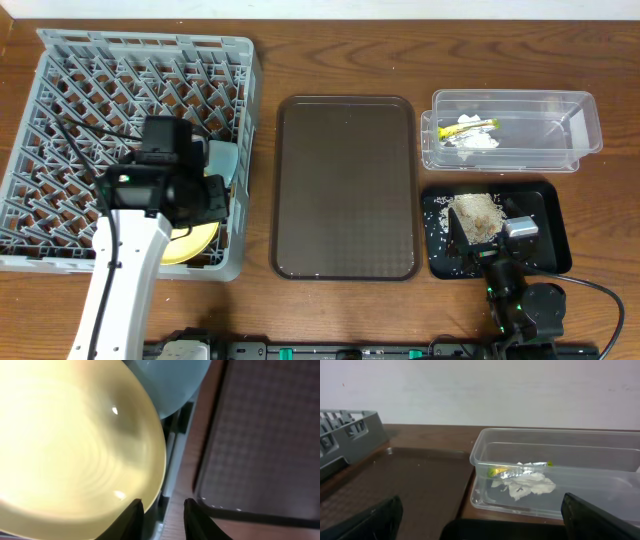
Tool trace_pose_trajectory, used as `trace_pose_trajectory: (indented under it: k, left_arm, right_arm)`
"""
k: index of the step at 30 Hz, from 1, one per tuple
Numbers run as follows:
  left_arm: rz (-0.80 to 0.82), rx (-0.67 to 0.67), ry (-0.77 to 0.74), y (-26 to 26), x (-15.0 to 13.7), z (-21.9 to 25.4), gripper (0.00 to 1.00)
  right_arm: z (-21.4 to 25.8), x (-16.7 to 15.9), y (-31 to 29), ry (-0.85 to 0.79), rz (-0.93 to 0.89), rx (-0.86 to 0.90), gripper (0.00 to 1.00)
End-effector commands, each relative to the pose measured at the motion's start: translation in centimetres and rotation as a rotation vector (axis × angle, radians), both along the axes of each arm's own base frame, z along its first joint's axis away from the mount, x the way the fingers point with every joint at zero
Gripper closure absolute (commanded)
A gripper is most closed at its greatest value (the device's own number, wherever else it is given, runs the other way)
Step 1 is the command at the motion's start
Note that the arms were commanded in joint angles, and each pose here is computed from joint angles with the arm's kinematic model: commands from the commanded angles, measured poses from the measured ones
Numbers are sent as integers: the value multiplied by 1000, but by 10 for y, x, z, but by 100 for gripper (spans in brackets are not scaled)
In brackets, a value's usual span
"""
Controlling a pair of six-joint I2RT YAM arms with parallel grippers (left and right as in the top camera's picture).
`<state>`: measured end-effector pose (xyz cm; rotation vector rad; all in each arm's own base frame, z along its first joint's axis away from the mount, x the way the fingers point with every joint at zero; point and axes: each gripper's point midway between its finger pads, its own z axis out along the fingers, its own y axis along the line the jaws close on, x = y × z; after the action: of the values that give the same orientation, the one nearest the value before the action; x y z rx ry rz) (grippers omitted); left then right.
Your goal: Sort waste into correct bins and load items into the dishwasher
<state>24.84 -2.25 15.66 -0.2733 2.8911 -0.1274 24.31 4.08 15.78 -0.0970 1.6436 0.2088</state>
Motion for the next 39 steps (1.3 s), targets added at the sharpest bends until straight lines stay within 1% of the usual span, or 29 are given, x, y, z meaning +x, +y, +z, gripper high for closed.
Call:
trace_pose_trajectory:
  k: [1,6,10,15,19,26,39]
  left_arm:
    - [76,135,23,13,-7,-12,71]
    - [94,285,29,22,-12,-29,69]
    - [102,344,28,25,-9,-43,69]
    - [77,346,31,18,-2,-60,69]
    - [43,356,70,12,-6,-68,69]
    - [13,358,68,6,-11,-64,69]
    - [15,345,80,6,-20,-55,69]
  right_arm:
    - [-1,0,-2,2,-9,-5,1]
    - [-1,0,-2,2,-9,-5,1]
    - [-1,0,-2,2,-9,-5,1]
    - [-1,0,-2,2,-10,-5,1]
    - [-1,0,-2,2,-9,-5,1]
    - [-1,0,-2,2,-9,-5,1]
    - [-1,0,-2,2,-9,-5,1]
